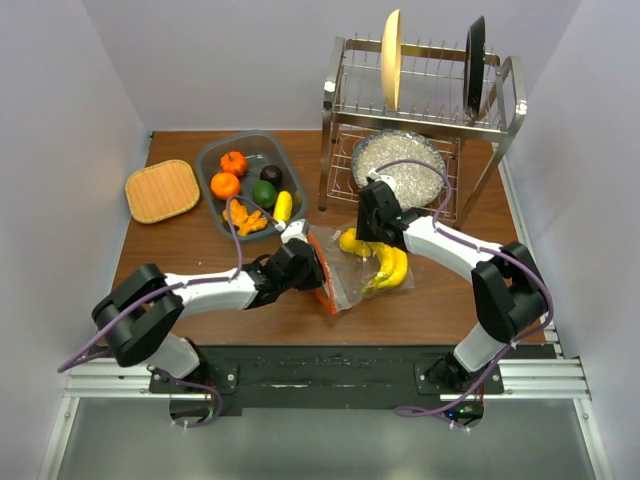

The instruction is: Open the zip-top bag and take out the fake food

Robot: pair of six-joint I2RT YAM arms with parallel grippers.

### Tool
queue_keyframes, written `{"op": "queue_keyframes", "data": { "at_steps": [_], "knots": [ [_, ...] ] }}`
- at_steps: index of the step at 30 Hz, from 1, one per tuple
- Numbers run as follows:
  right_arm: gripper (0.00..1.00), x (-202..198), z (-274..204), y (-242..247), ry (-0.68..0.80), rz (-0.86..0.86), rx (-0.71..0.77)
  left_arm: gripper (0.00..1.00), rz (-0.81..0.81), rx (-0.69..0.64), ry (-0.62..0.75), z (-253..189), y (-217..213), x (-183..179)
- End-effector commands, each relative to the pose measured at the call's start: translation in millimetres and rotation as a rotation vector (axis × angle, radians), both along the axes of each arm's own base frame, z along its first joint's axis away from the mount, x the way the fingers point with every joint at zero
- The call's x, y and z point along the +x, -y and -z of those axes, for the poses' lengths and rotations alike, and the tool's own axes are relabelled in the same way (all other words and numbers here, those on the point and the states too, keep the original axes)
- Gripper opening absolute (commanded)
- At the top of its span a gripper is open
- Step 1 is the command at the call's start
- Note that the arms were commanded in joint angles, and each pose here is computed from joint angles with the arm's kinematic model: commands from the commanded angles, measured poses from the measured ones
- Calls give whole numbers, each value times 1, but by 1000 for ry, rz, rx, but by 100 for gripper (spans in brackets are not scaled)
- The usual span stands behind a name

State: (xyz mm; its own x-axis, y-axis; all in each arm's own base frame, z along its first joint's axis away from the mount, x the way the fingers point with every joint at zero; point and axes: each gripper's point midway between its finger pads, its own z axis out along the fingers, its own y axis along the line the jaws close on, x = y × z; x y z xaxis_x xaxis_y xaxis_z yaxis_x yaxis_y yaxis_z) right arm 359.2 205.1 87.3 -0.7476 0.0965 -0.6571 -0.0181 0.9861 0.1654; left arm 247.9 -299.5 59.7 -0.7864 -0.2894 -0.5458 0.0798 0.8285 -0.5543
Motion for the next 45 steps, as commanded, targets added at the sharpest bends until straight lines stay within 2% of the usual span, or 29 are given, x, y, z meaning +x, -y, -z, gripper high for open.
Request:
{"op": "queue_keyframes", "data": {
  "at_steps": [1,13,15,20,28,32,45],
  "knots": [
    [34,20,-25,0,112,76,54,25,-15,-95,51,-17,26,18],
    [39,16,25,-5,6,60,12,27,-15,-47,33,12,29,19],
    [38,9,32,-3,-15,50,10,30,-11,-41,38,14,29,20],
    [38,-11,39,-10,-62,-26,34,47,-13,-29,68,13,31,26],
    [45,-40,55,-28,-149,-201,20,64,-43,12,144,-3,27,43],
    [51,-43,37,-29,-114,-215,51,72,-40,47,162,-6,26,47],
    [54,-59,40,-48,-179,-339,102,76,-55,181,139,16,22,58]
  ]
}}
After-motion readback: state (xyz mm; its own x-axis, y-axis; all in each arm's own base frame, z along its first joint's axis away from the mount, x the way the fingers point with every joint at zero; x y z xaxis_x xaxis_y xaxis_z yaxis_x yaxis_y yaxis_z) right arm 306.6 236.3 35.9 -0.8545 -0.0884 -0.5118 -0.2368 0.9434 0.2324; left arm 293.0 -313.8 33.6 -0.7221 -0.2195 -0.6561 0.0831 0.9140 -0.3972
